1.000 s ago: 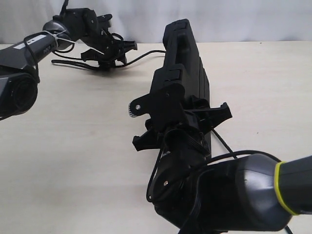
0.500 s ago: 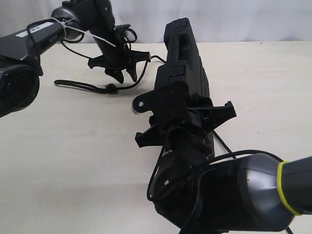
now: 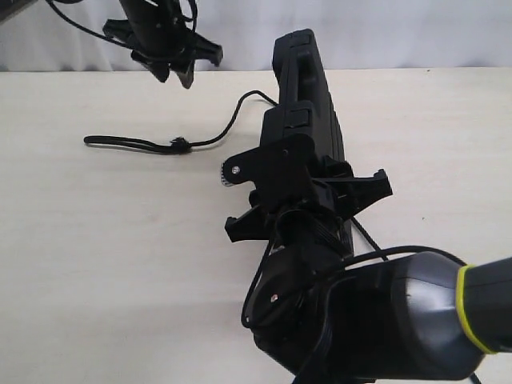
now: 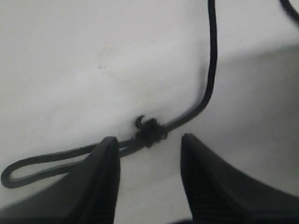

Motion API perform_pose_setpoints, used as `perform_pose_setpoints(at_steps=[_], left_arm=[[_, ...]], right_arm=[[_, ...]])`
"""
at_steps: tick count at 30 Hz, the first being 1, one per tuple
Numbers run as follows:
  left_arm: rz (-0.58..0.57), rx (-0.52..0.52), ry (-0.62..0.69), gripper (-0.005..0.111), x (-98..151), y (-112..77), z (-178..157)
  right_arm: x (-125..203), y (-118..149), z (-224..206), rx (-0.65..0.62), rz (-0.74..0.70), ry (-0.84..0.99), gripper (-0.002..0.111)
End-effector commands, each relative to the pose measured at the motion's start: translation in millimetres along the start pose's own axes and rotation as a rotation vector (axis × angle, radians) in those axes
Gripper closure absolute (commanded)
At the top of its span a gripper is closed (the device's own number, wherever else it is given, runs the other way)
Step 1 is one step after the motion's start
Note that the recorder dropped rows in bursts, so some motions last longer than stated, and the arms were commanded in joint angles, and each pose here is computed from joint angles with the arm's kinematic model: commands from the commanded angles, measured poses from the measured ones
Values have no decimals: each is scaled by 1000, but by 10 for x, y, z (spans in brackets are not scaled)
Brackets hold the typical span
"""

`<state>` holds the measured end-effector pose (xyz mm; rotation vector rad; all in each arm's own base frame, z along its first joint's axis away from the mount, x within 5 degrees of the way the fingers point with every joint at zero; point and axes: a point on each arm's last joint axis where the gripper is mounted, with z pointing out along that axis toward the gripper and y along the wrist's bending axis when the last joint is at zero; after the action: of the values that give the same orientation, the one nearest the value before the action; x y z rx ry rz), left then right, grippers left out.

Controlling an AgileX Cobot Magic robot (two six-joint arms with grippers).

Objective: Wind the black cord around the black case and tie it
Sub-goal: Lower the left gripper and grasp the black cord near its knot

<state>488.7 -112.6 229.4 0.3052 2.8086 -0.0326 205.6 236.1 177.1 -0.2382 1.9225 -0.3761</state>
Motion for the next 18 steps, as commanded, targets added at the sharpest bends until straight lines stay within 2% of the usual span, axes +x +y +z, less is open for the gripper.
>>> perform_pose_setpoints(at_steps=[1,3,8,10,13,18], left_arm=[[236,50,73,67,145,5,149],[342,74,98,67,199,-10,217],[738,114,114,67,266,-79,294],[851,120,104,67,262,-79,307],[872,91,43,67,203,-56,396],[875,108,82,67,253,-60,710]], right_arm=[[-77,-40,-18,21,-32,-36,104],[-72,-42,-18,24,-41,-30,104],[-74,-40,-18,21,-50,-33,104],[-75,-39,-18,21,-51,-34,104],[-75,-39,-18,21,-51,-34,104],[-75,-39,-18,21,-51,-34,104]])
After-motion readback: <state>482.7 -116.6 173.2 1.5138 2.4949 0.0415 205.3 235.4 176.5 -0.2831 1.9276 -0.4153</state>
